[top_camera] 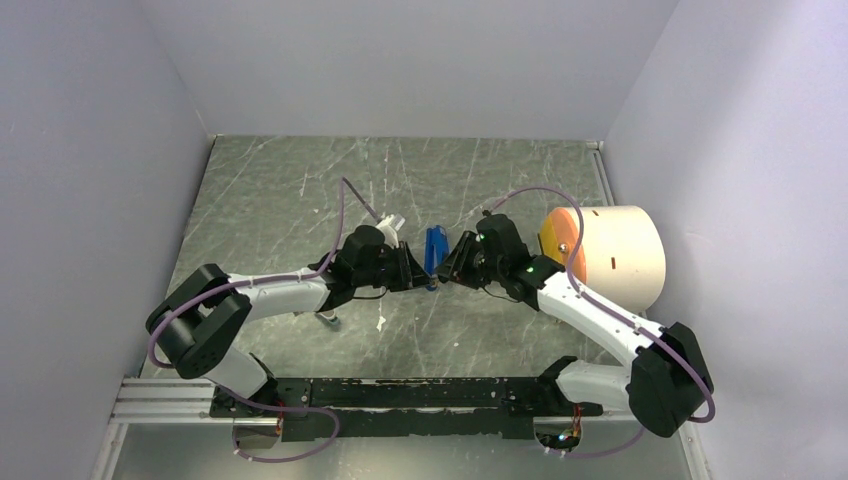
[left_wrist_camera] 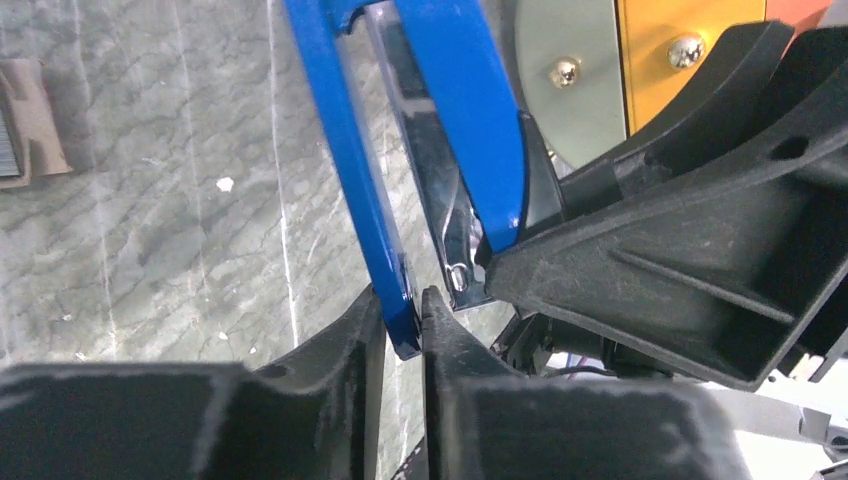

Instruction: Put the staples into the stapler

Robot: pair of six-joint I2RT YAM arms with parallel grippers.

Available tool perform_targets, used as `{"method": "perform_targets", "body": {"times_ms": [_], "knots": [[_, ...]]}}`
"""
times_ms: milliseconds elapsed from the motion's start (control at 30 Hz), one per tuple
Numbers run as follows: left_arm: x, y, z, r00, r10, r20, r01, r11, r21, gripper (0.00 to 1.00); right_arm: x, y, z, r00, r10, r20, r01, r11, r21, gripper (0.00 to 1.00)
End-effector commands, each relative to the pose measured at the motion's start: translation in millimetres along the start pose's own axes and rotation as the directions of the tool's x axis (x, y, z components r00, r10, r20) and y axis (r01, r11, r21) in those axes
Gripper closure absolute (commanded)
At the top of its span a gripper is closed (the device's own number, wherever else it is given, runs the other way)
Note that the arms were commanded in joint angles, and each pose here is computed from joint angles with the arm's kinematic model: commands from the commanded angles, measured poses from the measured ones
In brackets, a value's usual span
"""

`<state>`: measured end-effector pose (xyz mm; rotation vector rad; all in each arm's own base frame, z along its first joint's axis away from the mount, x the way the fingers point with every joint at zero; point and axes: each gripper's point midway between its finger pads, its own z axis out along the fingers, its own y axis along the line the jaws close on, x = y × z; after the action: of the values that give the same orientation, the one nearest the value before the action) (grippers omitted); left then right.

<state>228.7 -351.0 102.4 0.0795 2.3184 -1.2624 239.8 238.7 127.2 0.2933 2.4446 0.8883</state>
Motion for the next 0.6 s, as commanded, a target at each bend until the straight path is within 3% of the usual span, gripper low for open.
{"method": "perform_targets", "body": {"times_ms": [0,333,567], "knots": [[-0.6,-13.5,0.5,0.996,0.094,-0.001,-0.094,0.993,0.074,0.93,-22.1,43.9,-13.9,0.997,-0.011,0.073,0.023,0.985,-0.169,0.78],[-2.5,-13.7,-15.2,0.955,0.295,0.014,-0.295,0.953,0.076,0.95,-69.9,32.8,-53.4,0.956,-0.025,0.292,0.029,1.0,-0.01,0.79],[-3.1,-17.7,-22.9,0.925,0.38,0.025,-0.38,0.92,0.096,0.95,-112.5,27.7,-92.0,0.878,-0.028,0.478,-0.01,0.997,0.076,0.78]]}}
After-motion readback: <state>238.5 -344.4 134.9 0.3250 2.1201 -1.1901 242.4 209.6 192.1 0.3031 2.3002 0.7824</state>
